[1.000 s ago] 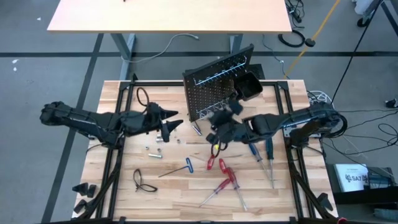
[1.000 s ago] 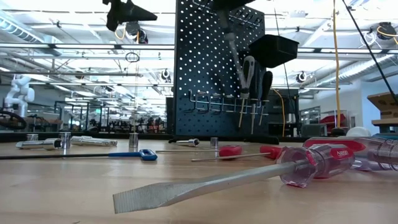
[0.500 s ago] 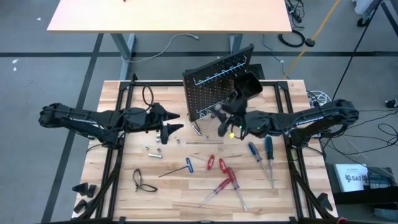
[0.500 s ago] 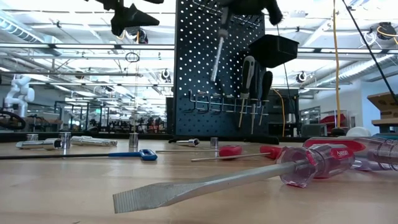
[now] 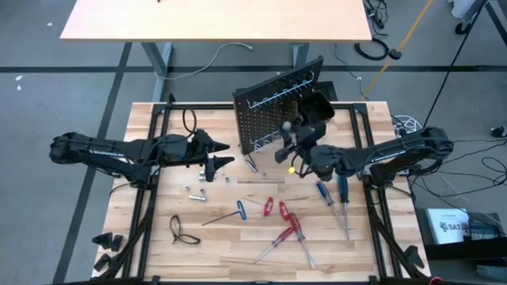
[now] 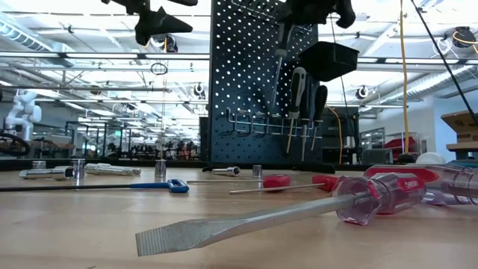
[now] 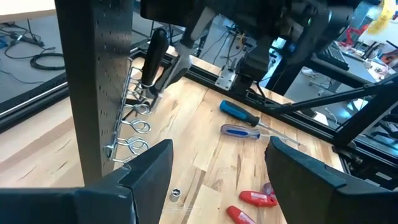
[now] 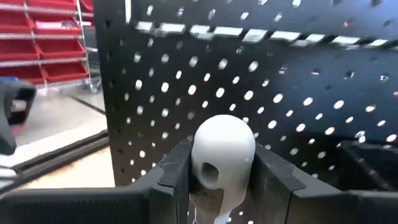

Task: Hang tools onto peg board
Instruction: Hang the gray-black screwdriver on the pegboard

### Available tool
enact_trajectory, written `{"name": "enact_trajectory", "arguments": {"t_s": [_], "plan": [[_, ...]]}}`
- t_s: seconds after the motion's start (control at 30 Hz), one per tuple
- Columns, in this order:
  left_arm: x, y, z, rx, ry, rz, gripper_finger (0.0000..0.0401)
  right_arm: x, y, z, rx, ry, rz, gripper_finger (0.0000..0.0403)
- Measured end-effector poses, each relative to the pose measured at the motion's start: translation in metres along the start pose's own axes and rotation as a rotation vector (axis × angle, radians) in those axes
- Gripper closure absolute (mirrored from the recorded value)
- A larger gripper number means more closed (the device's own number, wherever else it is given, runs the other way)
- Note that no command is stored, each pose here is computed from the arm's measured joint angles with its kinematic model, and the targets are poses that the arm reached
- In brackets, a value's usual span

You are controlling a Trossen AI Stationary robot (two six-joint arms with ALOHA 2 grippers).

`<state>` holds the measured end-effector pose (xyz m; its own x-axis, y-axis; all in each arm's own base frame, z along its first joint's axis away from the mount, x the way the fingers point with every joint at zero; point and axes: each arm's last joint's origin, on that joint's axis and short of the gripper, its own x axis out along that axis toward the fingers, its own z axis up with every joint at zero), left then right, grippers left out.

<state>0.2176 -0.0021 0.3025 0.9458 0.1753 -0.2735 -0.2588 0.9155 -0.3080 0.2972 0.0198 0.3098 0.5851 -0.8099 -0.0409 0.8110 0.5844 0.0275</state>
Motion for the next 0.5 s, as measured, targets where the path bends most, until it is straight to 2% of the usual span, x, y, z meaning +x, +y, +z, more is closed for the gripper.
{"name": "enact_trajectory", "arguments": {"t_s": [0.2,0.5], "plan": [[0.0002,0.0010,0.0003,-0.026,0.001,0.001,0.0146,0.0022,0.0080,-0.0115,-0.037,0.007,-0.046,0.0290],[0.0002,0.0007,0.0002,-0.026,0.004,-0.006,0.0146,0.0025,0.0090,-0.0046,-0.050,-0.032,-0.053,0.0290]]}}
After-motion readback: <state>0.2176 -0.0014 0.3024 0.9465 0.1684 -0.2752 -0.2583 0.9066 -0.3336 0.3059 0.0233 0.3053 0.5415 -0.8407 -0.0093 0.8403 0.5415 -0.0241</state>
